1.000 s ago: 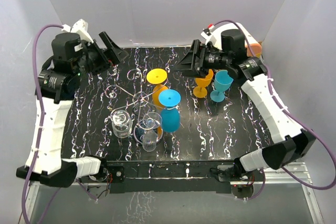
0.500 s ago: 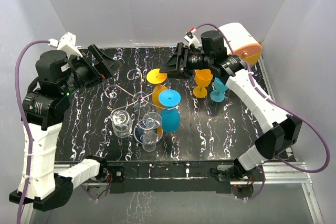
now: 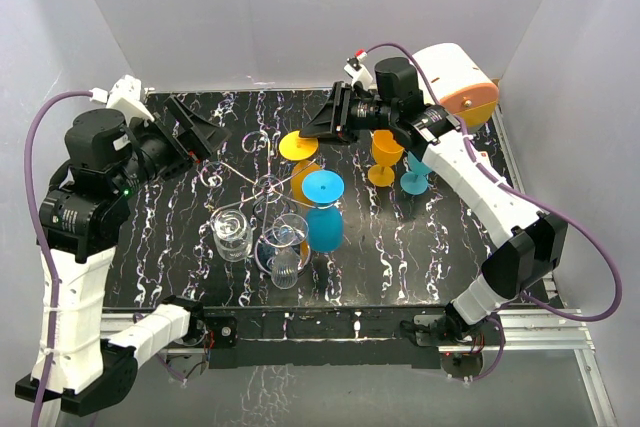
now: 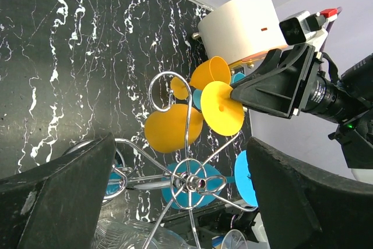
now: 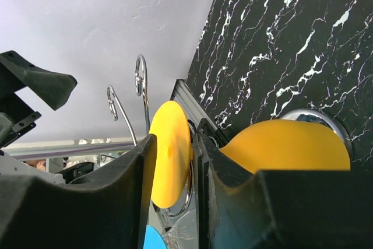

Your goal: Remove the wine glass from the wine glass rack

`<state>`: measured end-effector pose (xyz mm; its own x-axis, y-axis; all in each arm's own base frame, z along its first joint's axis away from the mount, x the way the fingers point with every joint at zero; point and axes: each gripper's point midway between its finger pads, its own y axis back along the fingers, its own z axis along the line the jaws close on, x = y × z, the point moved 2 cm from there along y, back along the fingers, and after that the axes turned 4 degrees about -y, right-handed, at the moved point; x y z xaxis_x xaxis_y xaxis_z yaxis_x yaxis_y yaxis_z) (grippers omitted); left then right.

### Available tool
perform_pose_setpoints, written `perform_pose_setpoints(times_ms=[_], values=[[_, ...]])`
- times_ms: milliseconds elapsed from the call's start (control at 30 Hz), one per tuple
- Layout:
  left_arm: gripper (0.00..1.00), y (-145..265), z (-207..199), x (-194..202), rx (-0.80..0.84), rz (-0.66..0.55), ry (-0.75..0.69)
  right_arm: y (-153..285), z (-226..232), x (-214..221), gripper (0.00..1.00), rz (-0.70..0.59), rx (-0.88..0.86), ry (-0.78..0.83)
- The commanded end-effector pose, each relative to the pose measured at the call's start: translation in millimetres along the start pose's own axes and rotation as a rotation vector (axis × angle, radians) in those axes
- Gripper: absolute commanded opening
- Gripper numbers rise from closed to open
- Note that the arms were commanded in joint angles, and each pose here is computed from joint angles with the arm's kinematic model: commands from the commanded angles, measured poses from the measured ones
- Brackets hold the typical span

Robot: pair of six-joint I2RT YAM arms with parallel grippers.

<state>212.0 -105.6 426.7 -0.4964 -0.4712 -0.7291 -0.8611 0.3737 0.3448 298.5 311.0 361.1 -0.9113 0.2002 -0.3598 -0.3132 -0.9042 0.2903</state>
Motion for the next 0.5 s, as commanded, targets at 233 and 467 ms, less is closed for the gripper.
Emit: perform_pose_setpoints(times_ms=[233,467], values=[[0.93,5.5,-5.1,4.8,0.033,0.014,0.01,3.1,32.6,-12.1,0.19,-0.055,-0.099,0.053],[0.93,9.3,-5.2,5.7,0.035,0.011,0.014,3.2,30.3,-8.9,0.15,-0.052,-0.105,0.021]])
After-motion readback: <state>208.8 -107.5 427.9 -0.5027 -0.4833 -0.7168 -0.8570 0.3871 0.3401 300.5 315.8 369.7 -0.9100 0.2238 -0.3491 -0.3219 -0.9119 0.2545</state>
